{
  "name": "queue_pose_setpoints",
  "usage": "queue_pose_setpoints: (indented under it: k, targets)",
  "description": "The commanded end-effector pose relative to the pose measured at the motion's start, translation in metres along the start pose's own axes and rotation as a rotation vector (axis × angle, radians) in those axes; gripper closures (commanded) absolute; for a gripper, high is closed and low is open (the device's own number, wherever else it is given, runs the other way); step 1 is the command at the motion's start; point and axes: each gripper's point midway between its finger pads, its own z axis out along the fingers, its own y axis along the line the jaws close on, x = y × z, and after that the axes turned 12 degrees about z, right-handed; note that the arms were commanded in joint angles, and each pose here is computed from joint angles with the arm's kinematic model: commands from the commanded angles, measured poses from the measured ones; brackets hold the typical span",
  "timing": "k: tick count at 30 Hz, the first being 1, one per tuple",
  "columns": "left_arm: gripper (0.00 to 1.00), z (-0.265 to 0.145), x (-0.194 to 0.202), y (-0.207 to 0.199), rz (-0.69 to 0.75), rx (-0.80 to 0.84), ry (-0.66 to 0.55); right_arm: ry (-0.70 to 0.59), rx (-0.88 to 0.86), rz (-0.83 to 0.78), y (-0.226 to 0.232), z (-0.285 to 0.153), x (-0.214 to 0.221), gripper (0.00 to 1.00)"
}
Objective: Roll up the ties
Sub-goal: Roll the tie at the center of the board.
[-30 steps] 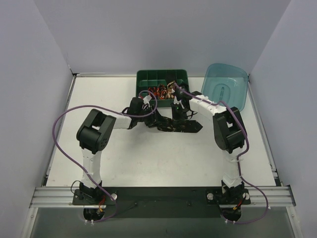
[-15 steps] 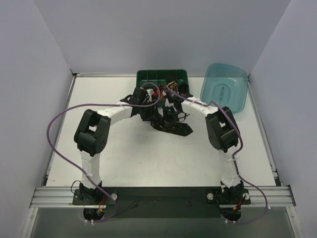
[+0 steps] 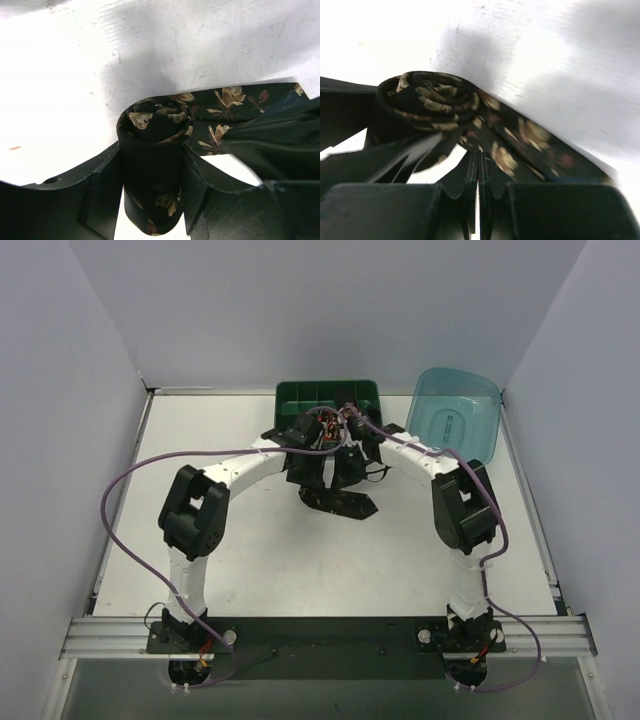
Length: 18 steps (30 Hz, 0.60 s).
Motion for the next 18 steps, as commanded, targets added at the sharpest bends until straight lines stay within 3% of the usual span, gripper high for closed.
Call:
queue_pose_setpoints:
  k: [1, 18]
  targets:
    - [0.46, -0.025, -0.015, 0.004, 0.08, -0.125, -0.033, -0.054, -0.032, 0.029, 0.0, -0.036, -0.009, 1.0]
    - [0.45, -0.02, -0.014, -0.032, 0.268, -0.406, -0.032, -0.031, -0.022, 0.172, -0.057, -0.04, 0.017, 1.0]
